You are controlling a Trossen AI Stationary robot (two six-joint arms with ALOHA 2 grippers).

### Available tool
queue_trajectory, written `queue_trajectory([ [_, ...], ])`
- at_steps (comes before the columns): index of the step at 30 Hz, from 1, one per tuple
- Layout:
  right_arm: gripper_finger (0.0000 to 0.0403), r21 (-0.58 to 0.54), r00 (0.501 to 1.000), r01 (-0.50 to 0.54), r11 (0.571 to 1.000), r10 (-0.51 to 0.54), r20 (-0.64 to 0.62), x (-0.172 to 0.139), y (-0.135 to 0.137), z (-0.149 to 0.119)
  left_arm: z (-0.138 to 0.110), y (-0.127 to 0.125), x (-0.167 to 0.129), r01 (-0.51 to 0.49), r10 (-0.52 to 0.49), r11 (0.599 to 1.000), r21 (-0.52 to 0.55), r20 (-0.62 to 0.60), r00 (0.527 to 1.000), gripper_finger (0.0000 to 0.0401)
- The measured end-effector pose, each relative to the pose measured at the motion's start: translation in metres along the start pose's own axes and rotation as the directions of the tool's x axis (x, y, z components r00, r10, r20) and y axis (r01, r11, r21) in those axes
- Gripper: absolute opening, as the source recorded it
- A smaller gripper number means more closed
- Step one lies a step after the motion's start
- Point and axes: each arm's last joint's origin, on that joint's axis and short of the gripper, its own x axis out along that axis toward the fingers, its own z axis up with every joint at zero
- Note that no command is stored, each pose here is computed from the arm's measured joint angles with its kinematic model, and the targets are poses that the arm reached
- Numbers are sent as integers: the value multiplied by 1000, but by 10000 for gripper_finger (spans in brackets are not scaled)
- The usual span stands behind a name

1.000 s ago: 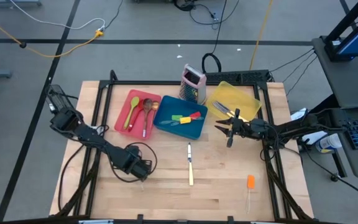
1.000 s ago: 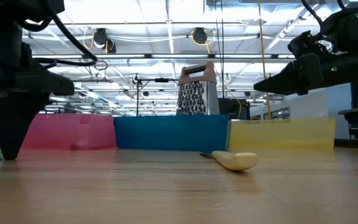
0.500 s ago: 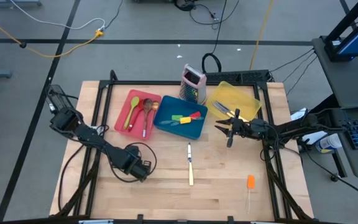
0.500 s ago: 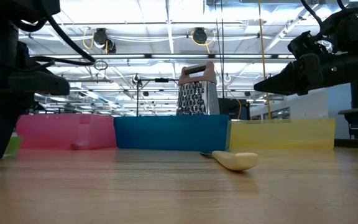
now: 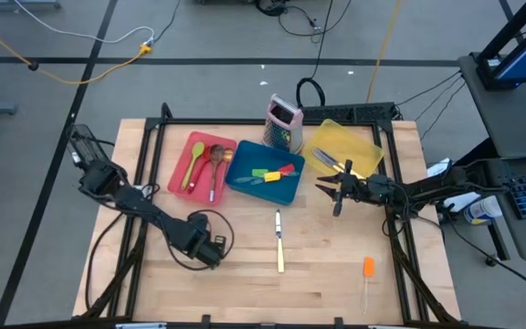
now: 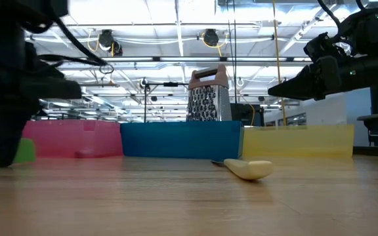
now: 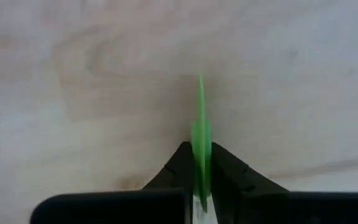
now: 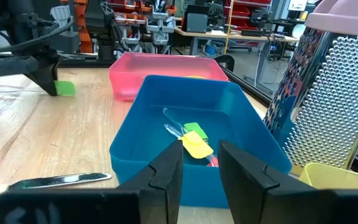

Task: Pick & Place Kitchen Items
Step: Put the green spatula into the blue bin

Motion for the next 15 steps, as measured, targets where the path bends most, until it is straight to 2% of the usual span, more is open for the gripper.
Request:
queue_trajectory([
  [3, 93, 0, 1000, 0, 1000, 0, 0, 0, 0, 0, 7, -14, -11, 54, -56, 998, 30, 67, 996, 26],
  [8, 93, 0, 1000, 0, 1000, 0, 1, 0, 0, 0, 25, -38, -32, 140, -161, 982, 124, 179, 971, 12],
  [11, 93, 0, 1000, 0, 1000, 0, 2, 0, 0, 0, 44, -55, -47, 178, -220, 968, 175, 261, 940, 13],
  [15, 93, 1, 1000, 1, 1000, -1, 5, 0, 0, 0, 75, -73, -64, 179, -267, 942, 283, 313, 912, 24],
])
